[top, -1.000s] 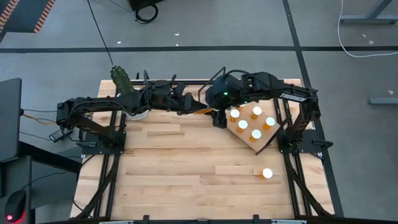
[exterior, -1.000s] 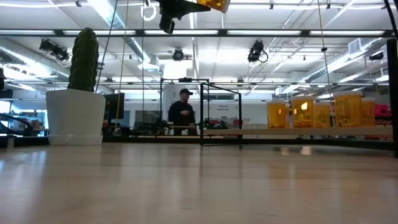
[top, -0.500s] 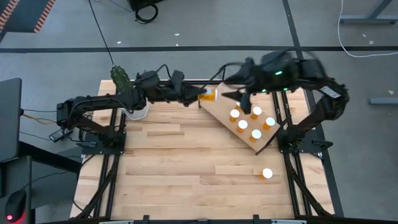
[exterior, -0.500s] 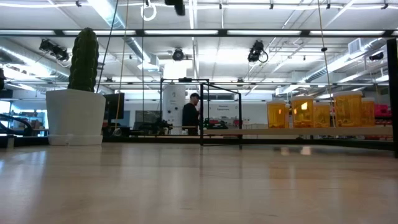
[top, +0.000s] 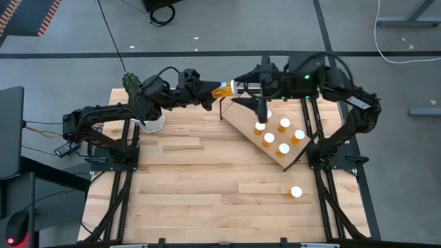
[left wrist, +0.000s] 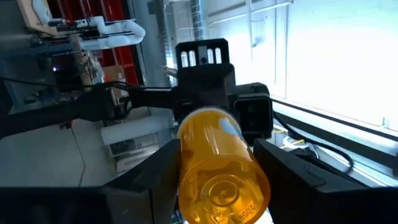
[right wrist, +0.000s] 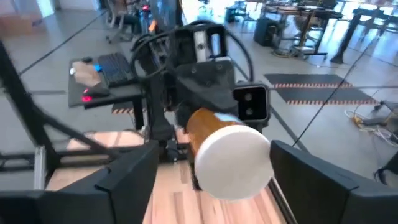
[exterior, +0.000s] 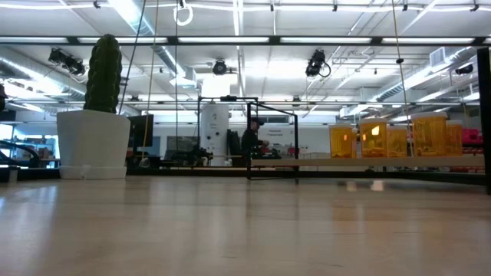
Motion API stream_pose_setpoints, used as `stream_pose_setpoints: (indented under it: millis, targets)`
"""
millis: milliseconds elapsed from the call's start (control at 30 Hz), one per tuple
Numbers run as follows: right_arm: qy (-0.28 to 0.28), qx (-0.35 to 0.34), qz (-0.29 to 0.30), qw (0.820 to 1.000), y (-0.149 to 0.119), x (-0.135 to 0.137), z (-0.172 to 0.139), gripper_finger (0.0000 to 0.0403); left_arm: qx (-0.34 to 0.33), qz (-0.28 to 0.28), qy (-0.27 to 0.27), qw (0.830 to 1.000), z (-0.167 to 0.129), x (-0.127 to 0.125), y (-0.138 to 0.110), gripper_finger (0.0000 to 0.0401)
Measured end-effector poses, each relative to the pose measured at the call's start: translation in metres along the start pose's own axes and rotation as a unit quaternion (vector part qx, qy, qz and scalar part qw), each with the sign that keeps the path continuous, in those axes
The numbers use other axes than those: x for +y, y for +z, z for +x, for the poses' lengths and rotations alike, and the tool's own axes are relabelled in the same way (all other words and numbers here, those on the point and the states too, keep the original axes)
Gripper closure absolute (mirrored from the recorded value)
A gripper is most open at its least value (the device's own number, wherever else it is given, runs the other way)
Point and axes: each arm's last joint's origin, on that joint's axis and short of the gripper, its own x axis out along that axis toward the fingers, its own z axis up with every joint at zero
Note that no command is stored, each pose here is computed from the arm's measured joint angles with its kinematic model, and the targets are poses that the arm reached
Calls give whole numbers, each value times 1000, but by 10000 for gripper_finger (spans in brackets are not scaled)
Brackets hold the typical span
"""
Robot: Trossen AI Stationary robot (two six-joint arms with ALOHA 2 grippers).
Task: Pick and place medicine bottles onto shelf by color
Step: Put the orange pill bottle to the left on the shelf
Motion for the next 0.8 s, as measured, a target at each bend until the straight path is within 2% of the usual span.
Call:
stream_pose_setpoints:
  millis: [133, 300, 800]
  targets:
    - [-3, -7, 25, 1000, 0, 1, 11, 64, 0, 1, -3, 1000, 0, -1, 0, 203]
    - [-8, -5, 29, 1000, -1, 1, 15, 35, 3, 0, 1, 1000, 0, 0, 0, 197]
    - [-36, -20, 36, 999, 4, -11, 0, 30, 40, 1, -1, 999, 0, 0, -2, 202]
